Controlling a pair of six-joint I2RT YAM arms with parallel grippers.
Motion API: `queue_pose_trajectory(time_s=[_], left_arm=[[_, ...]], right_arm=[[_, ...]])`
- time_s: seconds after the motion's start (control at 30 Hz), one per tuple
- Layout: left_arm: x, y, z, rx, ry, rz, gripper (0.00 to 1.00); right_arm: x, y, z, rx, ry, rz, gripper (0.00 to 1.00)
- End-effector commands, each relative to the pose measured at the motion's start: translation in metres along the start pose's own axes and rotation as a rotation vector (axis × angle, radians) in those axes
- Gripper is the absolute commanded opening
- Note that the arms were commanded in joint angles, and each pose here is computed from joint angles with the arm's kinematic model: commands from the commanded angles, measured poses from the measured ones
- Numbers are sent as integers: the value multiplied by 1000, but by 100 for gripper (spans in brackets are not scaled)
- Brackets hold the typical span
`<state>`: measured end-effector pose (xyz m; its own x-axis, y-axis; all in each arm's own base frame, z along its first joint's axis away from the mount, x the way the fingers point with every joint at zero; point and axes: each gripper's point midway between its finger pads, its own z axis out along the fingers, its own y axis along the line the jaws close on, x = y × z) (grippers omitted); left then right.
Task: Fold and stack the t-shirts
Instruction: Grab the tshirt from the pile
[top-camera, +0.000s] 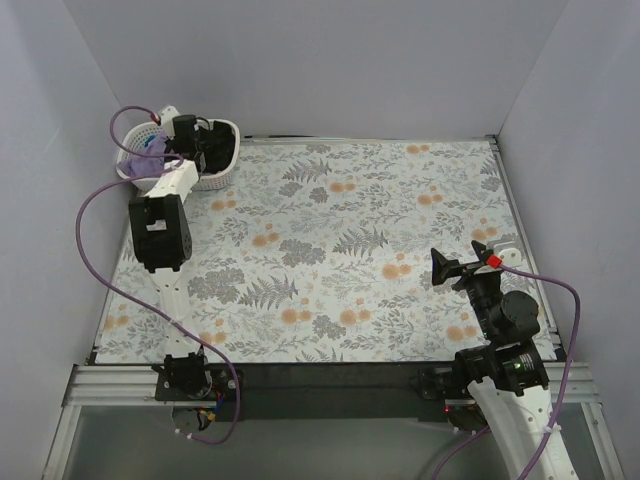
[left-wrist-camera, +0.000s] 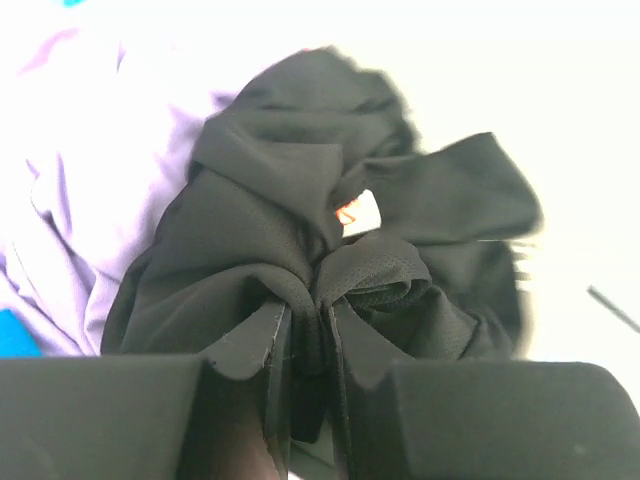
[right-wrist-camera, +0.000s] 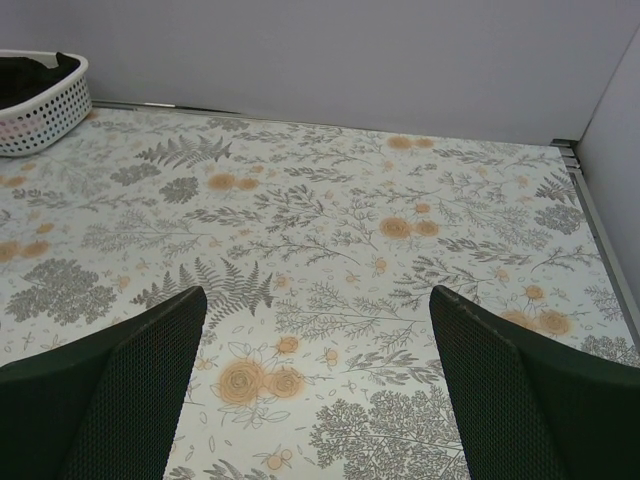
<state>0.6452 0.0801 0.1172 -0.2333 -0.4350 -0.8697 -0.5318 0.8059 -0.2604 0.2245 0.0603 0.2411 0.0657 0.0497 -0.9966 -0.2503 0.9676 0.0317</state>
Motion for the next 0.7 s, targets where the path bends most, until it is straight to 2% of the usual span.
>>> queue_pose_trajectory(time_s=[0.0, 0.1, 0.33, 0.47, 0.67], left_arm=[[-113, -46, -67, 189, -189, -87, 4], [-143, -60, -94, 277, -251, -106, 4], [-184, -96, -158, 482, -298, -137, 0], [-186, -147, -214, 776, -232, -108, 0], [-148, -250, -333, 1177, -142, 8, 0]], right_arm=[[-12, 4, 1, -18, -41, 0, 98], [-13, 4, 1, -21, -46, 1, 98], [-17, 6, -1, -29, -63, 2, 98], [-20, 6, -3, -30, -76, 1, 98], [-23, 5, -6, -26, -93, 2, 98]])
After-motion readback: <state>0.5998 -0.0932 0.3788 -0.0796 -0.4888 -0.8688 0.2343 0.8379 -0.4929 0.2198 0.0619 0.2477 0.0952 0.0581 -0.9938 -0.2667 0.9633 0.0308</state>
